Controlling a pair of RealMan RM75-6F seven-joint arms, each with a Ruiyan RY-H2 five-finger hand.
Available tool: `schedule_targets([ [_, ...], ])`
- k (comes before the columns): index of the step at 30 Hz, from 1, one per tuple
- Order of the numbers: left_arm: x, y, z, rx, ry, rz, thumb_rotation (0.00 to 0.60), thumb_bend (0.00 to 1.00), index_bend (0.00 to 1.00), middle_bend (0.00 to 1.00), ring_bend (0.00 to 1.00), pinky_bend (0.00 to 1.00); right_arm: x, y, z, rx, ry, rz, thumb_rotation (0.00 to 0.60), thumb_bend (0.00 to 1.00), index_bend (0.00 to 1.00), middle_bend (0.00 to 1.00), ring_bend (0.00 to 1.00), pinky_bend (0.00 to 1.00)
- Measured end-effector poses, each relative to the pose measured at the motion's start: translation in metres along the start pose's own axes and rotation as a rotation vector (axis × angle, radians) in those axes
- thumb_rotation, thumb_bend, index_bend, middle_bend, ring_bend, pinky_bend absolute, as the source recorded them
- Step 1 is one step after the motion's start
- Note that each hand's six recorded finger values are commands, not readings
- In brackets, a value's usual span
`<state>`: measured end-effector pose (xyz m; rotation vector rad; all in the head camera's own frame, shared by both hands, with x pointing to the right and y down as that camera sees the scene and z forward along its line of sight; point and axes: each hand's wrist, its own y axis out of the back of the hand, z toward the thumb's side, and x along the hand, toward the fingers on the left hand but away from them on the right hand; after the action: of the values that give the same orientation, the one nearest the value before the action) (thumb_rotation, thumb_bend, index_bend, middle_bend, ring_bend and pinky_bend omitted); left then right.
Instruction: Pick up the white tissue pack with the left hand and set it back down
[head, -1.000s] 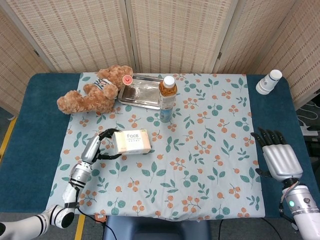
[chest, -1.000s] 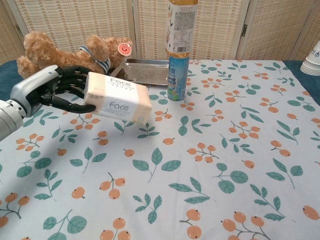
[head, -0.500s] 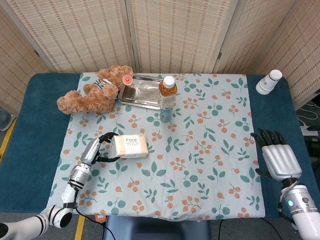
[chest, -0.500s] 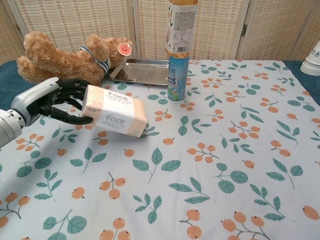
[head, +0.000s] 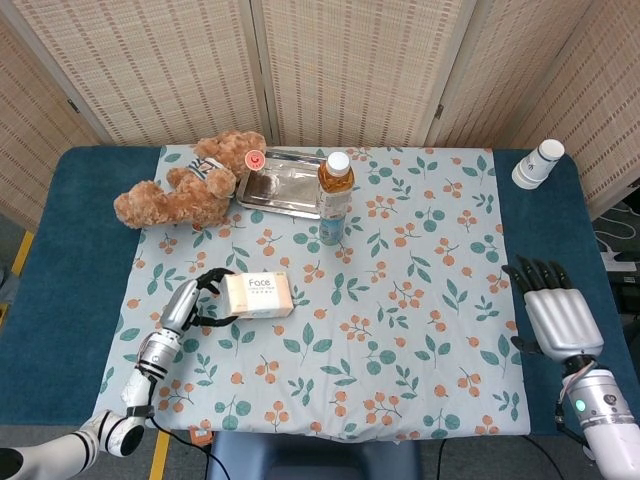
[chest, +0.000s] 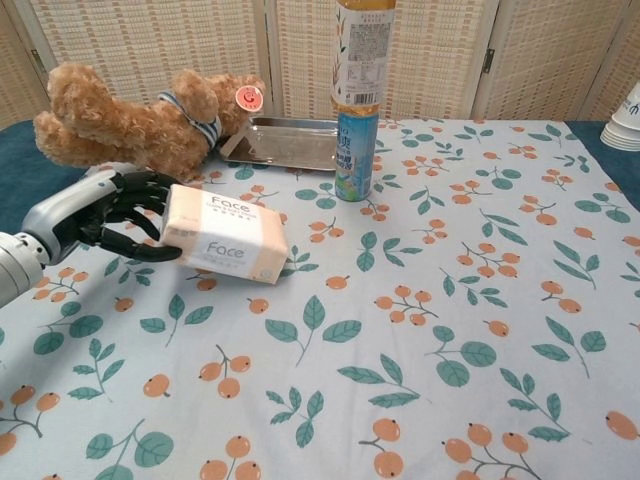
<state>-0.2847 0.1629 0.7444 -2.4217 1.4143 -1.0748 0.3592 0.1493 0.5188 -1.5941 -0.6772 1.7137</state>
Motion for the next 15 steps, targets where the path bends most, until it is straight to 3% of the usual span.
schedule_targets([
  [7,-0.0023,-0.0001,-0.0047,-0.001,0.013,-0.003,0.600,0.14,0.37,0.50,0.25,0.36,-0.0006,-0.0004,-0.0009,0.003,-0.002,0.002,0.600,0.12,0.11,0.00,0.00,0.00],
  [12,-0.0031,-0.0019,-0.0054,-0.016,0.018,-0.031,0.600,0.11,0.04,0.29,0.09,0.26,-0.0006,-0.0007,-0.0003,0.003,-0.002,0.002,0.600,0.12,0.11,0.00,0.00,0.00],
  [15,-0.0041,-0.0018,-0.0058,-0.022,0.021,-0.055,0.600,0.10,0.00,0.19,0.01,0.21,-0.0005,0.0004,-0.0006,0.001,-0.004,-0.002,0.600,0.12,0.11,0.00,0.00,0.00],
])
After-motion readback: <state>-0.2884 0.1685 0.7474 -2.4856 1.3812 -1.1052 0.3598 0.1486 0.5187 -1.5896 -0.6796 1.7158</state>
